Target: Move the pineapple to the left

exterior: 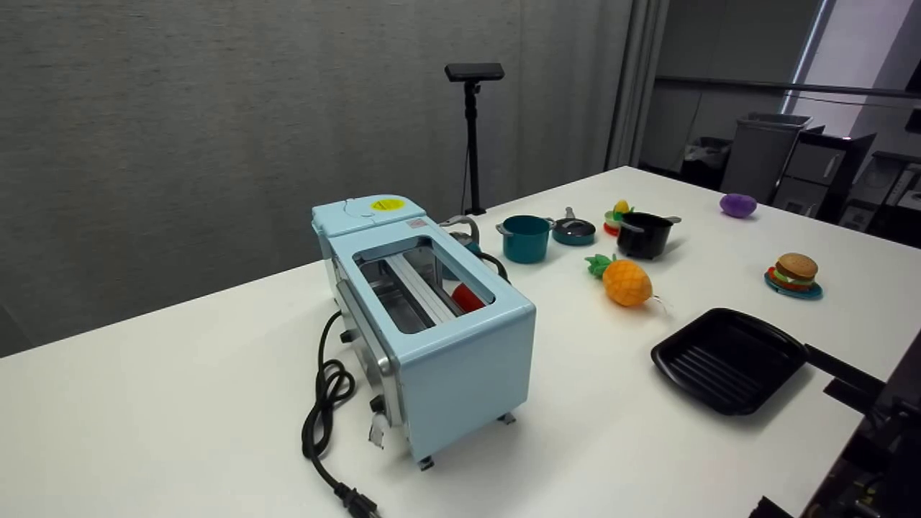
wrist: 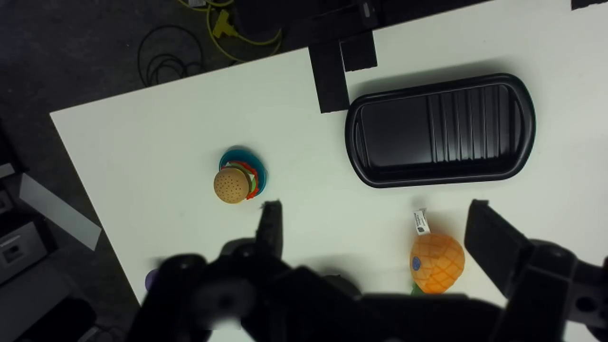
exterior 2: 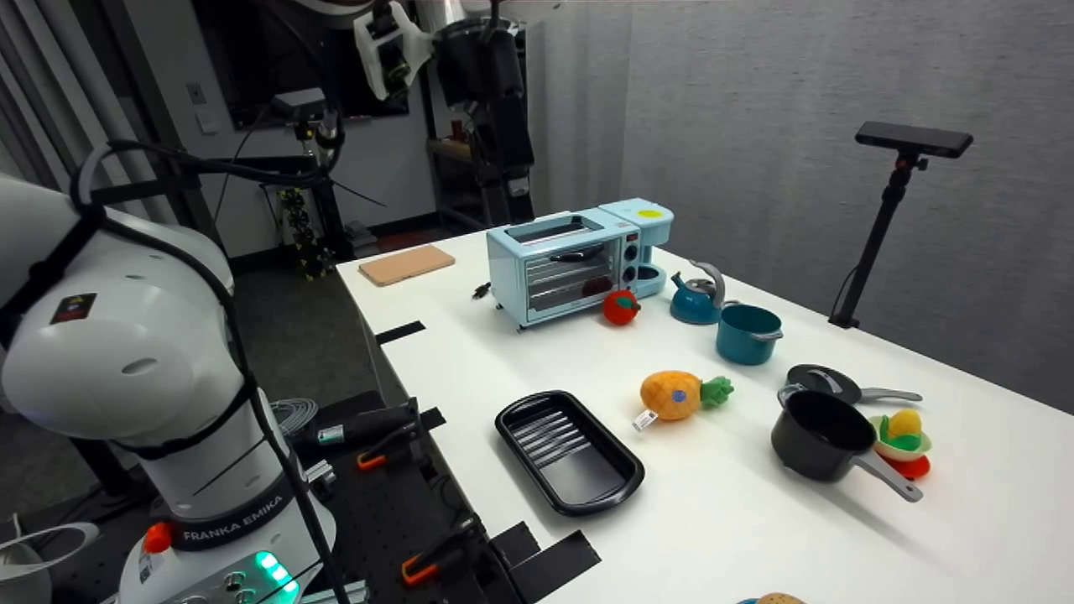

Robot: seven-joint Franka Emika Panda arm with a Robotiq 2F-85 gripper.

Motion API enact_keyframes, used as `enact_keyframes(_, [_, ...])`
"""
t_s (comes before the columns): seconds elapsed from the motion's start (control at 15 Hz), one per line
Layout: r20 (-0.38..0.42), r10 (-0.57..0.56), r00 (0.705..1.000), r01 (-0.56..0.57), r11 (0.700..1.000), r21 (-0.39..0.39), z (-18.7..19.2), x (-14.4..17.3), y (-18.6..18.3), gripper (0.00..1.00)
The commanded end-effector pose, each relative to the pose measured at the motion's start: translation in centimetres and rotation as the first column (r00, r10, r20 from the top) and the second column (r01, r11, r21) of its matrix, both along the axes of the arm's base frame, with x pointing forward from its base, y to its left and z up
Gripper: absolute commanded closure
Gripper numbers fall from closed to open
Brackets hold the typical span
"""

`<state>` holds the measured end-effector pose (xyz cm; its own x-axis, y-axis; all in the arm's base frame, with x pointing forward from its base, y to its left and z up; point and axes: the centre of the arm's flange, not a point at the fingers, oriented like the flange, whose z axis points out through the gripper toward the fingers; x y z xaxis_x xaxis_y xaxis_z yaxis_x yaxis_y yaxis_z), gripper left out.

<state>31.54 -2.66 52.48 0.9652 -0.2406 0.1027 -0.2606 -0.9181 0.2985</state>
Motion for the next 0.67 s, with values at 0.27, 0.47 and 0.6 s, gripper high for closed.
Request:
enact_keyframes(0.27, [0.000,0.000,1.000,0.000,1.000,0.000,0.00,0.00,0.00,0.00])
enact_keyframes(0.47, [0.004,-0.005,1.000,0.005,1.000,0.002,-0.33,0.19,0.05,0.00])
enact_keyframes(0.6, [0.013,-0.010,1.000,0.010,1.000,0.009,-0.50,0.56,-0.39,0.00])
